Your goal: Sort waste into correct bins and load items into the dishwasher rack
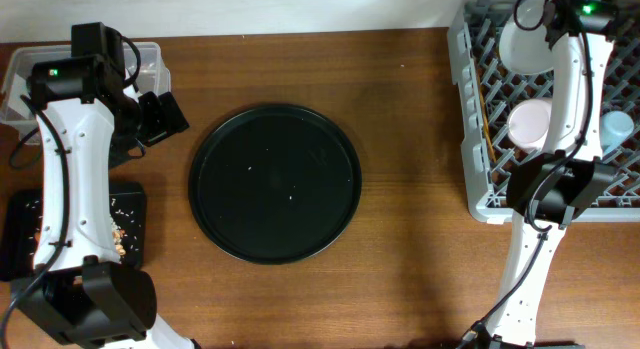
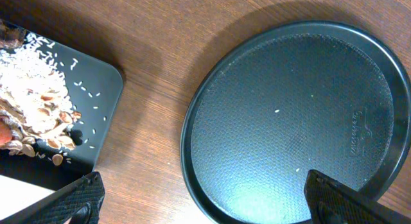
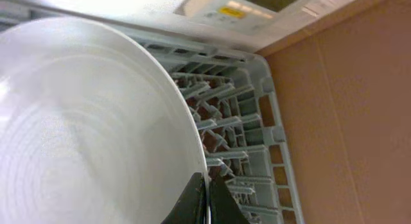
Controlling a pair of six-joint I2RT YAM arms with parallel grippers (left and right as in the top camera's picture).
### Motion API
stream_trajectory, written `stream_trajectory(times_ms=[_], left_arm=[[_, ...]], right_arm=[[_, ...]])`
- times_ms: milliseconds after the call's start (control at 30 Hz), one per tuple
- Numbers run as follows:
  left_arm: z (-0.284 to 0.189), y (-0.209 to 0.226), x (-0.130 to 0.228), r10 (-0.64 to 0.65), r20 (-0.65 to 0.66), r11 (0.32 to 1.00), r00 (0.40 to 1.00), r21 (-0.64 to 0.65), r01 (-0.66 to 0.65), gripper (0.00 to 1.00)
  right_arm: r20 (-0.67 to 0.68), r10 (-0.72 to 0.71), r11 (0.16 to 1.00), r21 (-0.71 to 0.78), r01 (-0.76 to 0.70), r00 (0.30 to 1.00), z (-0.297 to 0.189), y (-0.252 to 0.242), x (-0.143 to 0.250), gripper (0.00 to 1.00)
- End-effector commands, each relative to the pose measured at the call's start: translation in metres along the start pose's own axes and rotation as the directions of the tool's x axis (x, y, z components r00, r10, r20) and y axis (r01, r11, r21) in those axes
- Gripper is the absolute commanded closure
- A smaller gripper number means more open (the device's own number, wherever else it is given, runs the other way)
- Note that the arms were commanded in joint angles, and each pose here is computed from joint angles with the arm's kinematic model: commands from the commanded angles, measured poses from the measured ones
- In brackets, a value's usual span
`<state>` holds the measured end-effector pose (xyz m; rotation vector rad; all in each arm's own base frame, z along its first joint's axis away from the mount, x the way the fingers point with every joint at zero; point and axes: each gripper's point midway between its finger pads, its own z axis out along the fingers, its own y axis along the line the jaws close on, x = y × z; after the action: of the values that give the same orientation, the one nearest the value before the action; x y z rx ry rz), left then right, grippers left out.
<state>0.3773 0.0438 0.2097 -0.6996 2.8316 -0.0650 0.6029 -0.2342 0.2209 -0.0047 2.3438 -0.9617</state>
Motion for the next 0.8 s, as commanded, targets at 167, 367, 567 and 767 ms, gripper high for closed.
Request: stream_trajectory(times_ms=[167,367,567,767], left_arm=[[0.0,0.001,0.0,-0.008,0.003,1.0,1.0,-0.01,0.008,0.01],[0.0,0.001,0.0,-0.008,0.003,1.0,1.0,-0.01,0.008,0.01],[0.0,0.001,0.0,-0.008,0.003,1.0,1.0,-0.01,0.008,0.01],[0.0,0.001,0.0,-0.008,0.003,1.0,1.0,-0.01,0.008,0.01]], right_arm=[[0.004,-0.076,0.997,0.019,0.076,0.997,-0.019,0.022,-0.011,0.78],[0.11,0.271,0.962,0.01,-0.274,0.956,-0.059,0.004,-0.044,0.02],[0.188,0.586,0.807,-0.046,-0.589,0.788,-0.133,-0.052,-0.059,0.02],[0.125,0.767,0.64,-0.074,-0.765,0.63,-0.231,-0.105,-0.017,0.02]])
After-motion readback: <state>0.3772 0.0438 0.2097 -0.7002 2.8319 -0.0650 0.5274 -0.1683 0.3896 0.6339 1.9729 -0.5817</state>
